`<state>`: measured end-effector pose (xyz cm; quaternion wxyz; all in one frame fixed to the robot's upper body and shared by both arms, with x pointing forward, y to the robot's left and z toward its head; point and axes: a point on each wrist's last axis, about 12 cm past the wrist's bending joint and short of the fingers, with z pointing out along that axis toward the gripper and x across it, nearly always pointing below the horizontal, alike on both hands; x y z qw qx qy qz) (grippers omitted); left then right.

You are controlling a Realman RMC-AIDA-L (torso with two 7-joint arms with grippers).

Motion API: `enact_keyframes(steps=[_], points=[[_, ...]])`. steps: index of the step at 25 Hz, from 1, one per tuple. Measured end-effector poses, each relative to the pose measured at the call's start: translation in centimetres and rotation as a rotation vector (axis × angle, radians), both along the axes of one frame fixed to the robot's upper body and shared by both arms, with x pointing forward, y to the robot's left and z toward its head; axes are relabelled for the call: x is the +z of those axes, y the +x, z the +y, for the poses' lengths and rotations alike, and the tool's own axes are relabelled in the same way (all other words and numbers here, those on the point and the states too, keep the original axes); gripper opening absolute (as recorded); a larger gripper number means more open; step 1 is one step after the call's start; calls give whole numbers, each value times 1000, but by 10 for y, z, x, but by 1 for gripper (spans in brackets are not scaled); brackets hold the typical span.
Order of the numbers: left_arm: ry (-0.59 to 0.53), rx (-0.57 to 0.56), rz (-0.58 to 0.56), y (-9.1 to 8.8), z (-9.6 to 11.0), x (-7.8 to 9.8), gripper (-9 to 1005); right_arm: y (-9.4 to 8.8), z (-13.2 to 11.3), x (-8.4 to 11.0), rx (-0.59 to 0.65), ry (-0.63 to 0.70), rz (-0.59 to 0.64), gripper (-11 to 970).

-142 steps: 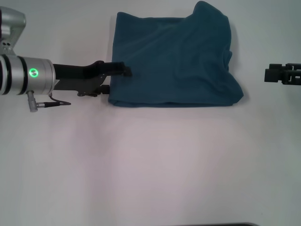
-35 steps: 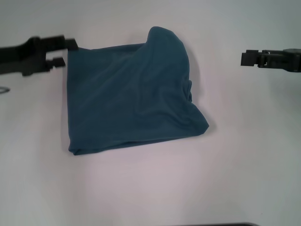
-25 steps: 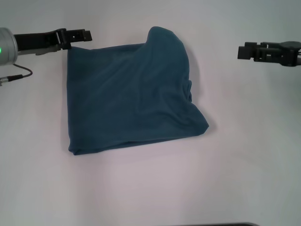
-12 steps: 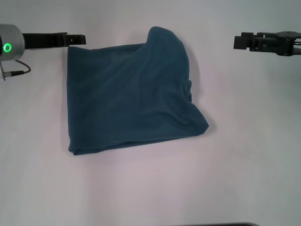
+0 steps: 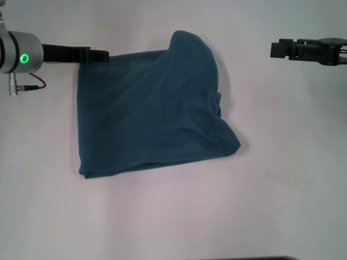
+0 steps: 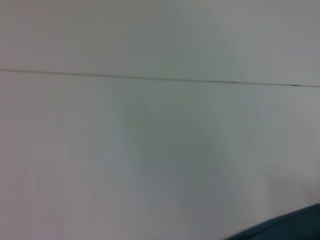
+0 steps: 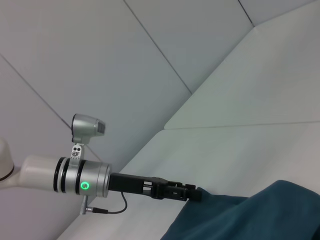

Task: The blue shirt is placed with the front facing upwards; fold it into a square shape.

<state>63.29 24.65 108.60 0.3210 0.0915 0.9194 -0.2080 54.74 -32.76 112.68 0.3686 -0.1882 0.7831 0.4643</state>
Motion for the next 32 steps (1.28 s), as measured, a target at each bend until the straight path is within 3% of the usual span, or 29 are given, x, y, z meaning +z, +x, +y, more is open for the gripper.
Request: enact_keyframes(steps=[6,11,22,32], points=[[-9,9,13,-1,-1,0,794,-2,-2,-1,-6,4,3,708],[18,-12,30,-2,-3,-1,621,-2,-2,-1,-6,5,5,709],[27,-22,-7,-2,-8,7,395,-2,-2,-1,-9,10,12,709],[29,-28,-7,-2,-9,8,55,-2,-3,0,-10,9,11,709]])
